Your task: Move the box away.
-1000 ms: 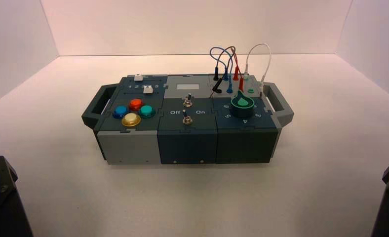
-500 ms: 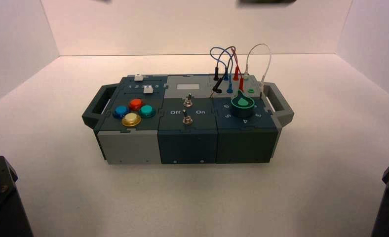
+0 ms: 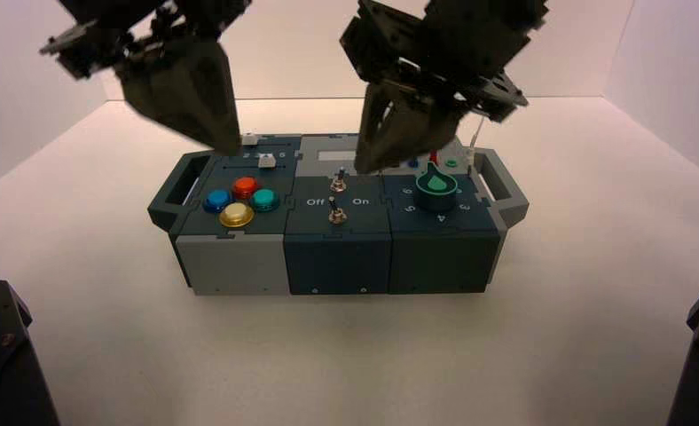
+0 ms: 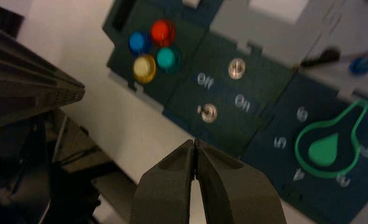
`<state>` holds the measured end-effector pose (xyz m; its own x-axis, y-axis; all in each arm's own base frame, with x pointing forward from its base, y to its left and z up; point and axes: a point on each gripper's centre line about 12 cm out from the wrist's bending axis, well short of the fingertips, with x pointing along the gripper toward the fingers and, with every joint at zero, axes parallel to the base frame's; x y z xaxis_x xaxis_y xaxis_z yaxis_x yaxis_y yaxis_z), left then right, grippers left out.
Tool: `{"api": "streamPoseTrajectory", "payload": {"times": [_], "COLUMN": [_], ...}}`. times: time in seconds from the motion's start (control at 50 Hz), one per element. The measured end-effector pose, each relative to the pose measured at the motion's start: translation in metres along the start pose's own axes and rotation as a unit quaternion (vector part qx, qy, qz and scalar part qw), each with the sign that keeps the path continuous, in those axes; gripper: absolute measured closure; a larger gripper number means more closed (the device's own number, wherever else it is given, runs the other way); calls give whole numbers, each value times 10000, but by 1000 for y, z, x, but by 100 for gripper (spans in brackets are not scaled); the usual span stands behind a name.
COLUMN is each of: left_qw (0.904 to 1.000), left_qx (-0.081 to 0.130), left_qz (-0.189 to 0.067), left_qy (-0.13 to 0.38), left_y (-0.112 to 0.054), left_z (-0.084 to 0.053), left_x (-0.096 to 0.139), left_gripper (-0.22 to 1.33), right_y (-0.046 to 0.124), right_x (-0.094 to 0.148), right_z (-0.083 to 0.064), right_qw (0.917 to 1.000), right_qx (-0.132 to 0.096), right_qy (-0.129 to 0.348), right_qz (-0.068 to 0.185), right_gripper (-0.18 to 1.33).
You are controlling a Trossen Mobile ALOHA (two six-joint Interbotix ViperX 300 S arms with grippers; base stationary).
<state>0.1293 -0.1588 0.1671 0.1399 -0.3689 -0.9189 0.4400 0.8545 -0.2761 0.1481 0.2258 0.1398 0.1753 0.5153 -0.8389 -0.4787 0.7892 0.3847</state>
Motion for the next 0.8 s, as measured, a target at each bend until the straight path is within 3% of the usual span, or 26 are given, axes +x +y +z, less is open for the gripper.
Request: {"api": "streamPoseTrajectory", "payload": {"times": [0.42, 0.68, 0.8], "left_qw": [9974, 9939, 9914], "left_qx": [-134, -166, -96], "left_qz": [181, 305, 384], "left_qy": [685, 1045, 1246], "left_y": [10, 13, 12], "left_z": [-23, -26, -19], "left_x": [19, 34, 46], "left_gripper": [127, 127, 127], "right_y": [-7, -20, -23], "right_x": [0, 15, 22], "right_z": [-29, -42, -44], "right_qw": [9973, 9922, 9894], "right_qx": [431, 610, 669], "right_qy": [601, 1070, 1251], "right_qz": [40, -203, -295], "right_gripper": [129, 129, 129]}}
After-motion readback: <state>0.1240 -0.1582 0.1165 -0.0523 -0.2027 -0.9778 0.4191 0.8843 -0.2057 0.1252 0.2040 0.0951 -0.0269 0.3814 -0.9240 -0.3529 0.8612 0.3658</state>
